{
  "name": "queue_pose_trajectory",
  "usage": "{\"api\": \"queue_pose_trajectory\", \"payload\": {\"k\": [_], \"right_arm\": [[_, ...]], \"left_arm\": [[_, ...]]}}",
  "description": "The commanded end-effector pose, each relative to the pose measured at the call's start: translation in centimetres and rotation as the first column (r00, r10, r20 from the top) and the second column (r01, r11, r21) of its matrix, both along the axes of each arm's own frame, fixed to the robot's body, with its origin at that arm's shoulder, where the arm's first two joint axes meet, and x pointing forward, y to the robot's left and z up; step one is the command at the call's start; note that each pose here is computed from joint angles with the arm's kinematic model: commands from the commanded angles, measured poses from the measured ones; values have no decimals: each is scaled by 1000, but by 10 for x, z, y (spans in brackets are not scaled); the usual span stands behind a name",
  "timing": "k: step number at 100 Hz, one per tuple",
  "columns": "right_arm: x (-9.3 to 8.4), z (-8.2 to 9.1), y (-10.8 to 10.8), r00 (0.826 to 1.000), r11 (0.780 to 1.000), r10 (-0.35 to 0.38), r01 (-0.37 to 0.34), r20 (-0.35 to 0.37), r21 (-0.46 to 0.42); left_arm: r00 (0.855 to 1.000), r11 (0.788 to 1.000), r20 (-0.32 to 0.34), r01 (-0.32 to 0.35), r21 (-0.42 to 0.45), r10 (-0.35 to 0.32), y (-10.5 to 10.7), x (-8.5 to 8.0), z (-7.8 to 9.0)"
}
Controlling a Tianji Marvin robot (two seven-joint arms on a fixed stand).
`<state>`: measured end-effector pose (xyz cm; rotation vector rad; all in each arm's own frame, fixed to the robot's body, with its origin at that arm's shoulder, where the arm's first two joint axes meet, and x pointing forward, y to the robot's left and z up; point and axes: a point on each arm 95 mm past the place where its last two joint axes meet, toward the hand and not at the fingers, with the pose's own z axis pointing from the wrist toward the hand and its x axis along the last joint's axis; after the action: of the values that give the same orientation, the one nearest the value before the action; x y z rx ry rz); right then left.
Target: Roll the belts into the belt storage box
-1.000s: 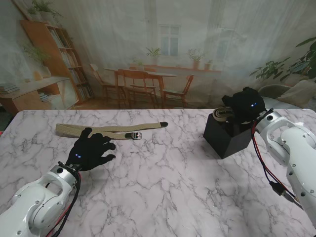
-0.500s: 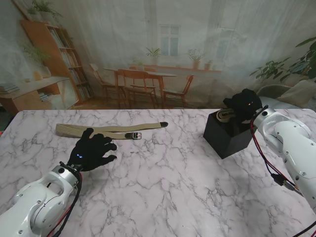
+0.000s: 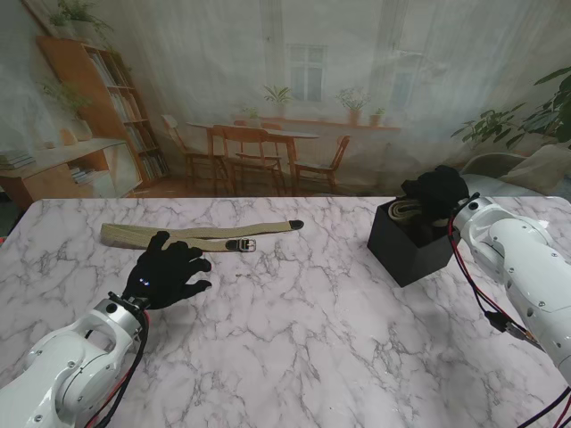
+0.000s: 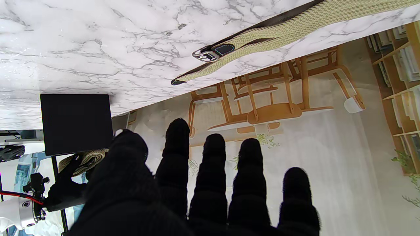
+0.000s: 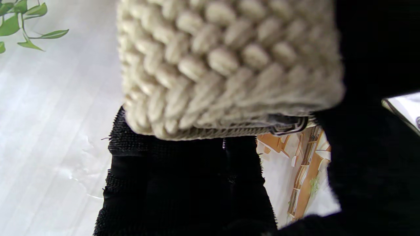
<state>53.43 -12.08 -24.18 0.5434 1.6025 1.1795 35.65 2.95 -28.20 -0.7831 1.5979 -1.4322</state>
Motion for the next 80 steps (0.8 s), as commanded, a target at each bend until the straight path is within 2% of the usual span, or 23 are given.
{"api": "queue_pose_trajectory", "payload": {"k": [1,62,80], "right_arm": [[3,1,-1,1000,1000,-17,17,3,16],[3,-20,-6,997,999,-52,53,-52,12],[-1,-25,-10,996,998,-59,56,-62,-36]], "left_arm": [[1000,1000,-13,3,6,-3,-1,0,-3],[1000,1000,-16,5,10,-5,-1,1,-3],[1000,1000,-15,6,12,-5,-1,1,-3]]}}
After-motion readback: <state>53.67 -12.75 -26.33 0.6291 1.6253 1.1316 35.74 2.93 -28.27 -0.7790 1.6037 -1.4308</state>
